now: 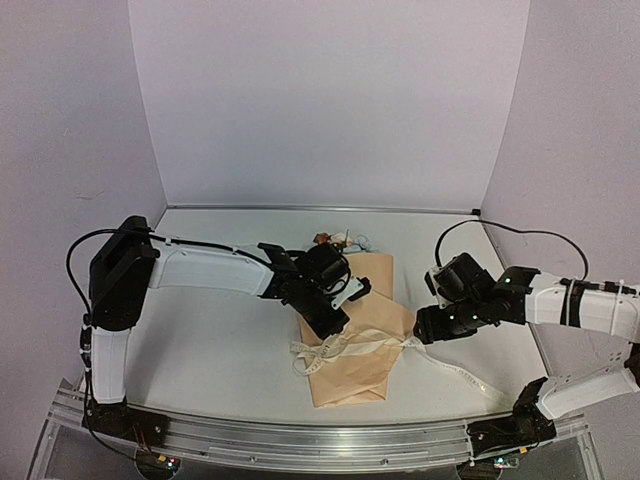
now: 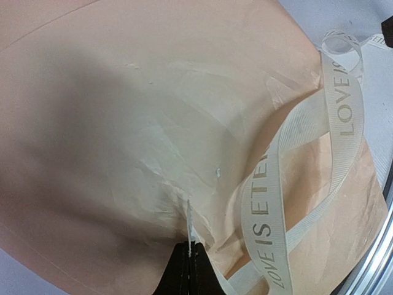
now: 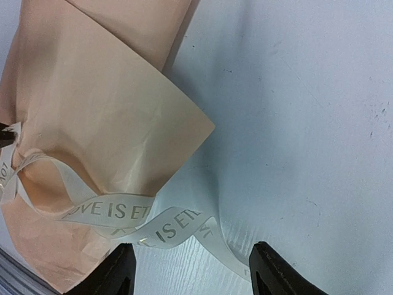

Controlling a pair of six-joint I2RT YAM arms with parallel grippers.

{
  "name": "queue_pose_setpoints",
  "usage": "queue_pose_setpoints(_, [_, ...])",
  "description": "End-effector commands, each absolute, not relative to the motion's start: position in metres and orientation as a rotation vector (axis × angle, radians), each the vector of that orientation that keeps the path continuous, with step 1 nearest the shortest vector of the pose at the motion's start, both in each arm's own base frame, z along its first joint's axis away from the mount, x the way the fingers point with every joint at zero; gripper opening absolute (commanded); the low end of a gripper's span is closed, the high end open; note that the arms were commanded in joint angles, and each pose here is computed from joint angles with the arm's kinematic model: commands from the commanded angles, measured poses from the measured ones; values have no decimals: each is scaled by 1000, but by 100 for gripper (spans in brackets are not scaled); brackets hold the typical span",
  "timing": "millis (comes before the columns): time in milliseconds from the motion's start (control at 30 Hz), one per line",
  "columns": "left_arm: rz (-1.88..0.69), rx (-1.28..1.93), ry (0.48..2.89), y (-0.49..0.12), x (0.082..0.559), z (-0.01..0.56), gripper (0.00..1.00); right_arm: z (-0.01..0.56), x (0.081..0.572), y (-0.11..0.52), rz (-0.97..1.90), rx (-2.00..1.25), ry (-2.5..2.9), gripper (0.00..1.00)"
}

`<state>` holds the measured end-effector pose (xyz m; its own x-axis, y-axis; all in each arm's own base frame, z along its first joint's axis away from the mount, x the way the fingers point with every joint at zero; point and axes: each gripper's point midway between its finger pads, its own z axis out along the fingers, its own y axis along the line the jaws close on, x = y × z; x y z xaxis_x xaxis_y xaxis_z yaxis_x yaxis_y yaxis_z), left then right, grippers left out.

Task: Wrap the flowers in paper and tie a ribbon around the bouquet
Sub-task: Cross the ribbon over the folded bouquet, then adjust the ribbon on the folded bouquet.

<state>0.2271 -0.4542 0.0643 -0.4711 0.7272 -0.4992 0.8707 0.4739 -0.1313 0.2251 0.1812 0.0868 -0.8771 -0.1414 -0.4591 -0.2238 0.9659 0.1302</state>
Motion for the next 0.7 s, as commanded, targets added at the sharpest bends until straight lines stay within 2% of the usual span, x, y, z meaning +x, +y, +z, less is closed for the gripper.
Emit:
queue_pose_setpoints(0, [-555,1215,2218,-457,243,120,0,87,228,174,201,-310,2616,66])
queue_pose_setpoints(100, [-570,1154,2202,-451,253,133,0,83,224,183,258,-423,2601,69])
queue_pose_setpoints(300, [-609,1019,2199,-431,282,154,0,74,221,203,376,-669,2449,67])
queue_pose_setpoints(500, [-578,844,2213,-406,316,167,0,65,215,201,323,-903,2380,70])
queue_pose_setpoints(667, [-482,657,2217,-376,347,180,0,54,221,193,310,-948,2403,69])
